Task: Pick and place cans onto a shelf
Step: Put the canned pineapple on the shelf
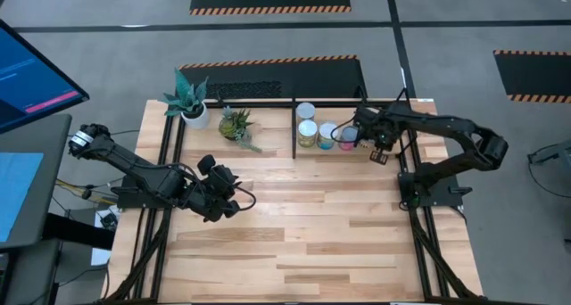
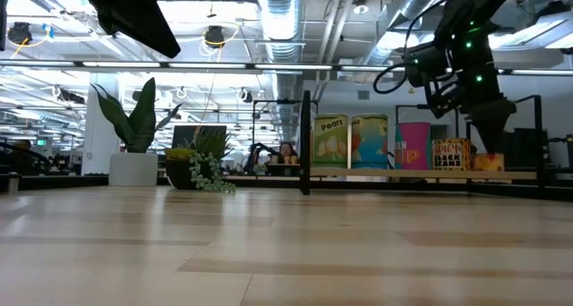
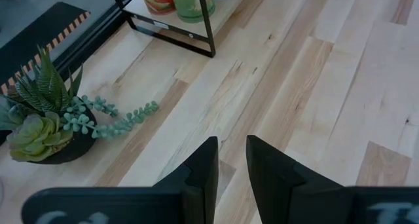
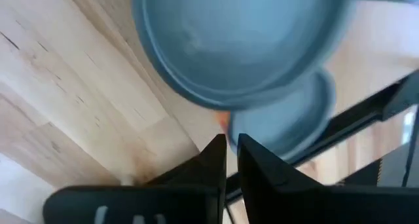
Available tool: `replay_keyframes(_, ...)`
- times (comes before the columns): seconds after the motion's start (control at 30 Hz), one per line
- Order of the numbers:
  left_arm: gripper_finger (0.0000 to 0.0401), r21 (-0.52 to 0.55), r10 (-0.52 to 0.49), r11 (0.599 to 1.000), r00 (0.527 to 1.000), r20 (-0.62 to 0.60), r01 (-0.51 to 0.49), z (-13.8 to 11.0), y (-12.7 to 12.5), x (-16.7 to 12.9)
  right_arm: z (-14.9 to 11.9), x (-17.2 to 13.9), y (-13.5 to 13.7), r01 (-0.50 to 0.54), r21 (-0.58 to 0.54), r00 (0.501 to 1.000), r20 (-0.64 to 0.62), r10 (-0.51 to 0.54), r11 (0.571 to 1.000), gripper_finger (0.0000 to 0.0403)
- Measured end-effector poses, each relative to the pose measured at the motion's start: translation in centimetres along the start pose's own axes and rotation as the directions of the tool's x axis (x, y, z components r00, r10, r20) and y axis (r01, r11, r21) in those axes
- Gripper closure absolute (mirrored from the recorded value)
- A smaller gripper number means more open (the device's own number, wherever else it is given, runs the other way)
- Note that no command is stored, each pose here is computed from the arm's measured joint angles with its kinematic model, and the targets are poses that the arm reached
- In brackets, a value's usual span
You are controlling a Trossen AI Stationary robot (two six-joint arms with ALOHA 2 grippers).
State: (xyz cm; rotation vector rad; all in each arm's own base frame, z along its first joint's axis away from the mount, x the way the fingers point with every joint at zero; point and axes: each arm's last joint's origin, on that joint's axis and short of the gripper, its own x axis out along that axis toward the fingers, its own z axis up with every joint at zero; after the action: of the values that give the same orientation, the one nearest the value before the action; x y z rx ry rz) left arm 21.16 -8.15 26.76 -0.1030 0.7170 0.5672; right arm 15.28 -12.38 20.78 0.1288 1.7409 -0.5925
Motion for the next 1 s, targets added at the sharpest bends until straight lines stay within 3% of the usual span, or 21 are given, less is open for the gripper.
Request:
replay_keyframes(0.33, 0.0331, 0.0, 0.0, 1.0, 1.0, 0.0, 0.0, 0.0, 0.0, 0.0, -1.7, -3.6, -1.7, 0.03, 0.107, 0.986, 0.162, -0.048, 0.994, 0.0342)
replay_keyframes(0.53, 0.0331, 0.0, 0.001, 1.0, 1.0, 0.001, -0.001, 0.0, 0.0, 0.0, -2.2, -1.8, -2.4, -0.034, 0.222, 0.993, 0.119, 0.007, 0.975, 0.0342)
replay_keyframes(0.73, 0.0331, 0.0, 0.001, 1.0, 1.0, 0.002, -0.001, 0.0, 0.0, 0.0, -2.1, -0.1, -2.2, -0.03, 0.207, 0.995, 0.097, 0.01, 0.978, 0.0342)
replay_keyframes(1.0, 0.0331, -0.002, 0.001, 1.0, 1.0, 0.003, -0.001, 0.0, 0.0, 0.0, -1.6, -0.1, -2.3, -0.019, 0.198, 0.99, 0.144, -0.01, 0.98, 0.0342)
